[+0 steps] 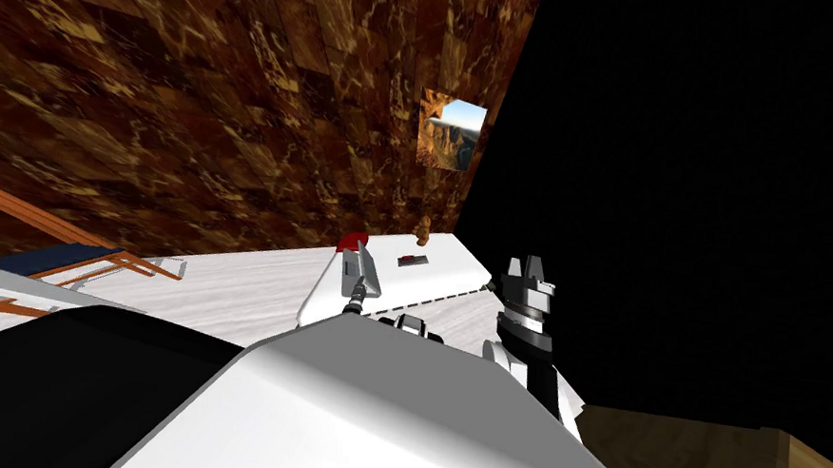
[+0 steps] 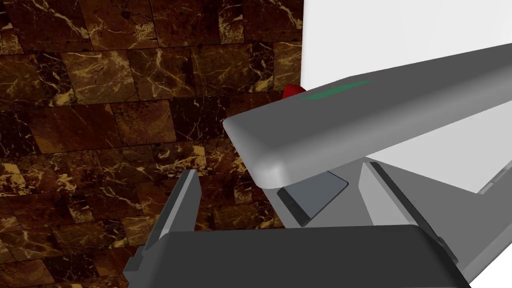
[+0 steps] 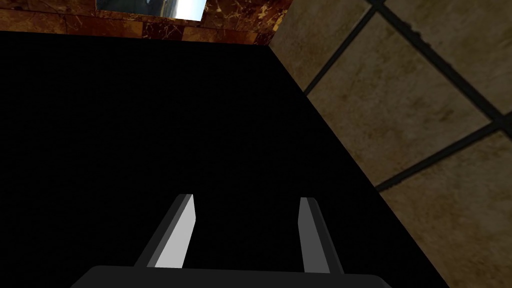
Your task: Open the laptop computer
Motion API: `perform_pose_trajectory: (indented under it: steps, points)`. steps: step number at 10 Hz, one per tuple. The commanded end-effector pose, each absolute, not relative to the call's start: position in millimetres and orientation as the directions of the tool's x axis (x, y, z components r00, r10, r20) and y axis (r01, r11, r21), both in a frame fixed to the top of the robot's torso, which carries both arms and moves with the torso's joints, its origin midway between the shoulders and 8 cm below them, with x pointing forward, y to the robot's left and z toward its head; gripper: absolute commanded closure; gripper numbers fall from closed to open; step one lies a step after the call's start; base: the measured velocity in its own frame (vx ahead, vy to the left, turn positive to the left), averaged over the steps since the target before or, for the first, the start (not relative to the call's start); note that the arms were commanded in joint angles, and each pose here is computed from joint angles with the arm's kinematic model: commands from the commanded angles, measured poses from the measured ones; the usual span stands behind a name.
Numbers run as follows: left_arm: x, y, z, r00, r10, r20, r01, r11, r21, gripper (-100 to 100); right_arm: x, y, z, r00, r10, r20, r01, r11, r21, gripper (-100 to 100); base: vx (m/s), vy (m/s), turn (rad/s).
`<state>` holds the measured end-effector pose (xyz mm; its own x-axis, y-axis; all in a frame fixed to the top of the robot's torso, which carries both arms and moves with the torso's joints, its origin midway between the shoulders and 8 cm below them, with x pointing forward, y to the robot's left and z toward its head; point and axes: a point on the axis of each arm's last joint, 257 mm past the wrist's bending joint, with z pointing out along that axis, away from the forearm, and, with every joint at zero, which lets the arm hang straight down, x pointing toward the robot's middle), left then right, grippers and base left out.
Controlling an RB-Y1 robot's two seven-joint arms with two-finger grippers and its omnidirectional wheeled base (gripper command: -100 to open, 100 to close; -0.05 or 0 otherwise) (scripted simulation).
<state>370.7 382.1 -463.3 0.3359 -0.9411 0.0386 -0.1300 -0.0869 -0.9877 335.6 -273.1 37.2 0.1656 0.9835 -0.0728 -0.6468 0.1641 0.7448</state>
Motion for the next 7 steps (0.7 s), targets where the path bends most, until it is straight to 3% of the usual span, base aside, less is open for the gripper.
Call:
perform_pose_trajectory:
  steps: [1,7]
  points:
    - [371.5,422.9,-460.9,0.356,-0.933,0.053,-0.136,-0.107,-0.985,-100,335.6,-273.1,37.2,0.166,0.984,-0.073,-0.647,0.164,0.745,0,-0.067,-0.15,-0.149]
    - [372.6,460.1,-451.0,0.369,-0.929,0.032,-0.135,-0.088,-0.987,-100,335.6,-273.1,37.2,0.166,0.983,-0.073,-0.647,0.164,0.745,0,-0.023,-0.055,-0.028]
